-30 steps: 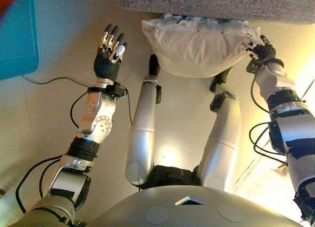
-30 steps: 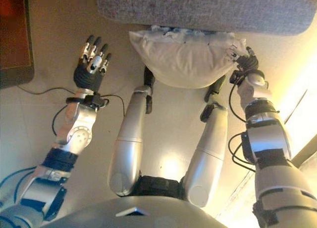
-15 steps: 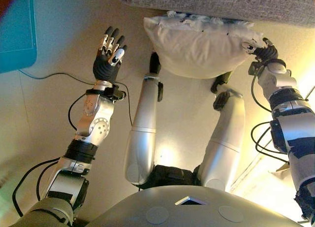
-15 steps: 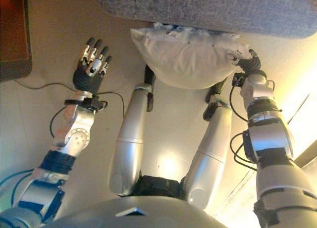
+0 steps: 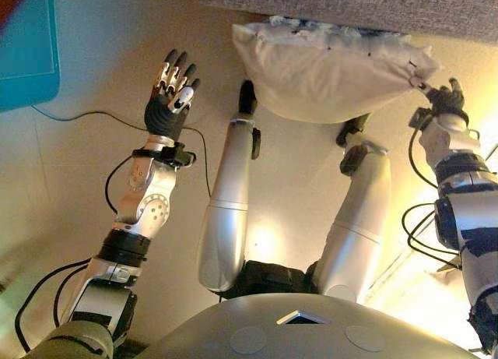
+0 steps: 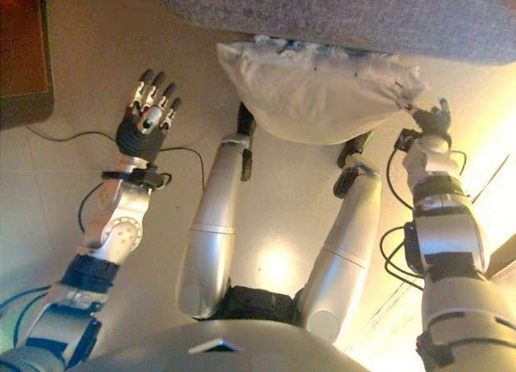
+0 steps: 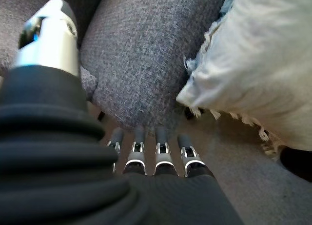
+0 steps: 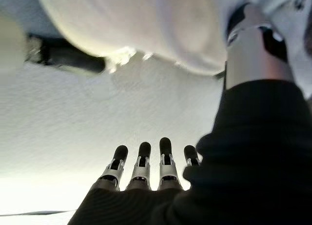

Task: Pick up the cushion and take it to the sofa

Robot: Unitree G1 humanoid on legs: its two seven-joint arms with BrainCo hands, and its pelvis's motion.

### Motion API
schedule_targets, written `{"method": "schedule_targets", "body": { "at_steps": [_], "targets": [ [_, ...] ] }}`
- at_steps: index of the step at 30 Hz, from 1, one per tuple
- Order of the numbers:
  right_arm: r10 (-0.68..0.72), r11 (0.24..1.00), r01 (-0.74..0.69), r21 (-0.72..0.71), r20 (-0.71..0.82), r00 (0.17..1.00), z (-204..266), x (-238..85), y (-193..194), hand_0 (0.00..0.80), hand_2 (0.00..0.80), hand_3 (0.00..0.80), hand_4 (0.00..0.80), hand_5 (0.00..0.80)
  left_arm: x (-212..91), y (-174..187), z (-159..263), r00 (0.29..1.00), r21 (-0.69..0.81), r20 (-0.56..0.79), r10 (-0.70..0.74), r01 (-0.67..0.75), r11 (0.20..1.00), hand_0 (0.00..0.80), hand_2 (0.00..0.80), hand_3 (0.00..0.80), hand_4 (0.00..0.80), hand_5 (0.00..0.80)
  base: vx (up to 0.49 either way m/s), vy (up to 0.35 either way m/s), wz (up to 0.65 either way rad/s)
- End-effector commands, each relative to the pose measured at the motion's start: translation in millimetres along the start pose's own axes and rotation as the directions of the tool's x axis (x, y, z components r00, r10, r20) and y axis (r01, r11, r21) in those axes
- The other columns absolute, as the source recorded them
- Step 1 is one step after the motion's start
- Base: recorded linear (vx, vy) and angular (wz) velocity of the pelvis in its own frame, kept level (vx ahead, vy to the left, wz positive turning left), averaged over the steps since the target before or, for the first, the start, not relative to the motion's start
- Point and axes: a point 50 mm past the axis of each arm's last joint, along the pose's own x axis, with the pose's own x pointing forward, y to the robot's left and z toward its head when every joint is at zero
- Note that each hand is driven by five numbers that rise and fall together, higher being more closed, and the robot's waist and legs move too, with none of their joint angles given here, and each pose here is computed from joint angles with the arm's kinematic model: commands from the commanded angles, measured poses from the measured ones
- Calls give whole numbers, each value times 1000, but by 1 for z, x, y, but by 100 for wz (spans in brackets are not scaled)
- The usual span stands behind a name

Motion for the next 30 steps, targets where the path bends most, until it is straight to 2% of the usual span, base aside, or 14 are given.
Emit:
{"method": "schedule_targets", "body": {
  "at_steps": [1, 8, 13, 19, 22, 30],
  "targets": [
    [-131, 991, 130, -26, -37, 991, -22, 3, -62, 0, 0, 0, 0, 0, -12, 4, 18, 994, -14, 109, -3, 5, 1000, 0, 0, 0, 0, 0, -8, -42, -6],
    [12, 998, -10, -65, 23, 1000, -21, 2, -46, 0, 0, 0, 0, 0, -12, 5, 20, 993, -4, 118, -4, 4, 1000, 0, 0, 0, 0, 0, -27, -15, -6],
    [186, 971, -159, -179, 147, 972, 9, -2, -4, 0, 0, 0, 0, 0, -7, -1, 18, 992, -11, 123, -13, 15, 1000, 0, 0, 0, 0, 0, -32, 28, -1],
    [286, 950, -238, -201, 257, 923, 44, -9, 24, 0, 0, 0, 0, 0, -3, -5, 15, 992, -35, 123, -5, 9, 999, 0, 0, 0, 0, 0, -8, 55, -2],
    [306, 940, -241, -243, 284, 909, 51, -11, 32, 0, 0, 0, 0, 0, -3, -5, 15, 993, -42, 120, -7, 13, 999, 0, 0, 0, 0, 0, 6, 26, 1],
    [243, 945, -161, -283, 282, 928, 69, -6, 19, 0, 0, 0, 0, 0, 0, -4, 18, 993, -49, 113, -17, 23, 999, 0, 0, 0, 0, 0, 23, 6, 5]
  ]
}}
